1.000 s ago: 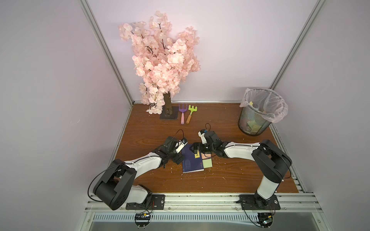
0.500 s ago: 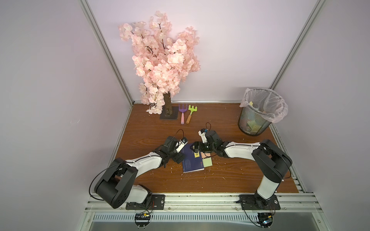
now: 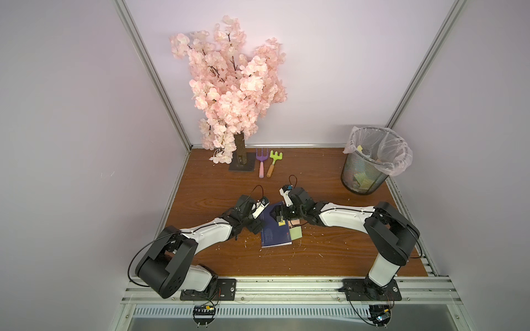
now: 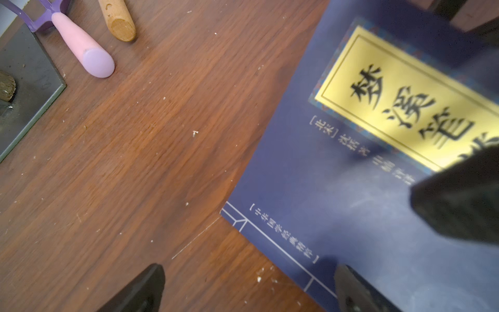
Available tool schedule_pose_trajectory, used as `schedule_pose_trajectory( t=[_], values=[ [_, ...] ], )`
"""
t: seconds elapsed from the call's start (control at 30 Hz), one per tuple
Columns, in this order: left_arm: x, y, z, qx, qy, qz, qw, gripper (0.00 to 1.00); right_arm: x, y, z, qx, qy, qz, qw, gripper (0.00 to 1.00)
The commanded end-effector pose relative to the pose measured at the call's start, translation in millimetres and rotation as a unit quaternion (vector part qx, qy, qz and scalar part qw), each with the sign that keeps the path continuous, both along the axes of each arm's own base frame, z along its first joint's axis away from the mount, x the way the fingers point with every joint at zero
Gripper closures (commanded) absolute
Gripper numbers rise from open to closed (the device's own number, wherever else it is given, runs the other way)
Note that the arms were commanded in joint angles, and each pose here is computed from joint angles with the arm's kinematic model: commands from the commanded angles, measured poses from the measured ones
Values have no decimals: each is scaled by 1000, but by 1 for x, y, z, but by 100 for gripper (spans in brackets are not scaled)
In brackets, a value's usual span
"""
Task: Peel off the used sticky note
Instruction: Open the book at the center of the board.
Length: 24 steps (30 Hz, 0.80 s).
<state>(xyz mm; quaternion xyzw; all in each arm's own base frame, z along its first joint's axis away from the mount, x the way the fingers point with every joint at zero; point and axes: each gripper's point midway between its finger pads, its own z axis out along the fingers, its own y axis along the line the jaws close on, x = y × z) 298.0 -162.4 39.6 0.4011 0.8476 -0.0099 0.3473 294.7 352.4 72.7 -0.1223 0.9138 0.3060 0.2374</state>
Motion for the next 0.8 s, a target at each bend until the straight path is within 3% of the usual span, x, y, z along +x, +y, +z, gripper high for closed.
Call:
schedule_pose_trajectory(
  t=[0.0, 0.3, 0.77],
  values=[
    [-28, 24, -38, 67, 61, 4, 996, 3, -16, 16, 20, 4, -6, 38, 999, 14],
    [-29, 24, -39, 67, 62, 4, 996, 3, -13, 10, 30, -48, -38, 15, 998, 12],
    [-28, 24, -39, 67, 61, 3, 996, 3, -22, 18, 22, -48, -27, 24, 998, 11]
  ],
)
